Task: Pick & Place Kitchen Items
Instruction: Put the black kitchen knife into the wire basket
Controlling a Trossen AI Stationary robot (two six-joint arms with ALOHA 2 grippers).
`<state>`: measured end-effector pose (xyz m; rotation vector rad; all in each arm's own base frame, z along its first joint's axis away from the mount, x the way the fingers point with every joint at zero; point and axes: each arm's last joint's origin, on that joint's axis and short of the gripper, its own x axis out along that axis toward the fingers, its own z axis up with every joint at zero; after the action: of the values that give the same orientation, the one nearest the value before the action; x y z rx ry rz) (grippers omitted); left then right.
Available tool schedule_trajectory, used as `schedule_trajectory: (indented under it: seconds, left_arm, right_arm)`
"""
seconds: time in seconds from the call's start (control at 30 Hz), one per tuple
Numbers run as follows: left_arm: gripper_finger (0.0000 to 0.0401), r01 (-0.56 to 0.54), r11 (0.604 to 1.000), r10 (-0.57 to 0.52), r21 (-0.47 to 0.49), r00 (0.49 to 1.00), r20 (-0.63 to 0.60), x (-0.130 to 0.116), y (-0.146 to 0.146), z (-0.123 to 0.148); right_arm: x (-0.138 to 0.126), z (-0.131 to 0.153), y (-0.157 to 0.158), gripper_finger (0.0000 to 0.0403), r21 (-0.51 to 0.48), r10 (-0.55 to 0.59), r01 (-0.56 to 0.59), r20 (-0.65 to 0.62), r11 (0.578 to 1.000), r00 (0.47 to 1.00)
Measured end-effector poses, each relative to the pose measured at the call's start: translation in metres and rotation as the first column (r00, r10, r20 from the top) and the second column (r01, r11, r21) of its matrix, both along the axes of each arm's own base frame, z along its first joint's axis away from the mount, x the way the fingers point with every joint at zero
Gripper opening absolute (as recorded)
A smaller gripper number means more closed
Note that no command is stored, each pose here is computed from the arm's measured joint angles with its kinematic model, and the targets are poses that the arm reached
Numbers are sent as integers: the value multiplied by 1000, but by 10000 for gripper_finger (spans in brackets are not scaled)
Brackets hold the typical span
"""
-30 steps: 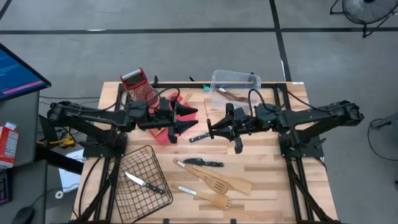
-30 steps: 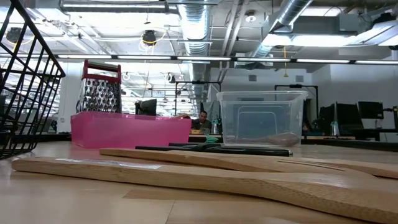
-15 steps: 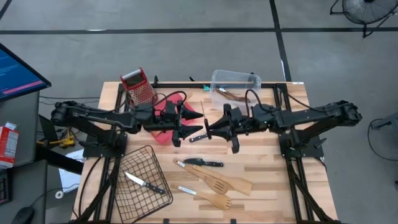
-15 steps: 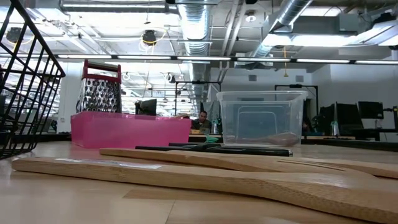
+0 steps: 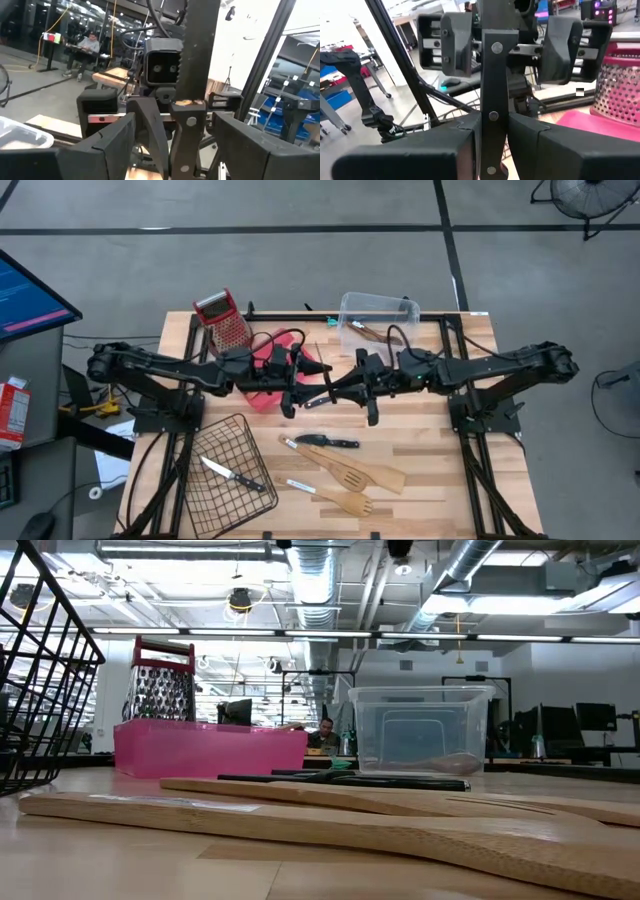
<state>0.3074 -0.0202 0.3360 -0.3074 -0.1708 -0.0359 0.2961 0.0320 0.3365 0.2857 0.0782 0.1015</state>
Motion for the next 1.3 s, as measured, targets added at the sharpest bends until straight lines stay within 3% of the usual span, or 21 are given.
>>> schedule_trajectory:
  seconds: [0.23, 0.4, 0.67, 0.9, 1.3]
  left_arm:
    - [233, 8, 1000, -8, -1, 1000, 4, 0, 0, 0]
    - [203, 12, 1000, -12, -21, 1000, -8, 3, 0, -3]
    - [125, 54, 997, -57, -61, 997, -46, 13, -2, -15]
    - [41, 60, 998, -61, -17, 997, -41, 10, -2, -12]
    - [37, 87, 996, -88, -8, 996, -36, 8, -3, -11]
  right_arm:
    - [0, 2, -2, 67, 1, -5, 5, 8, 1000, 1000]
    - [-1, 2, -1, 67, 18, 4, -4, 4, 1000, 1000]
    - [-1, -1, -3, 67, 26, 10, -9, -21, 1000, 1000]
    - [-1, -2, -4, 67, 48, 1, 1, -40, 999, 999]
    - [0, -2, -7, 80, 51, -3, 5, -40, 999, 999]
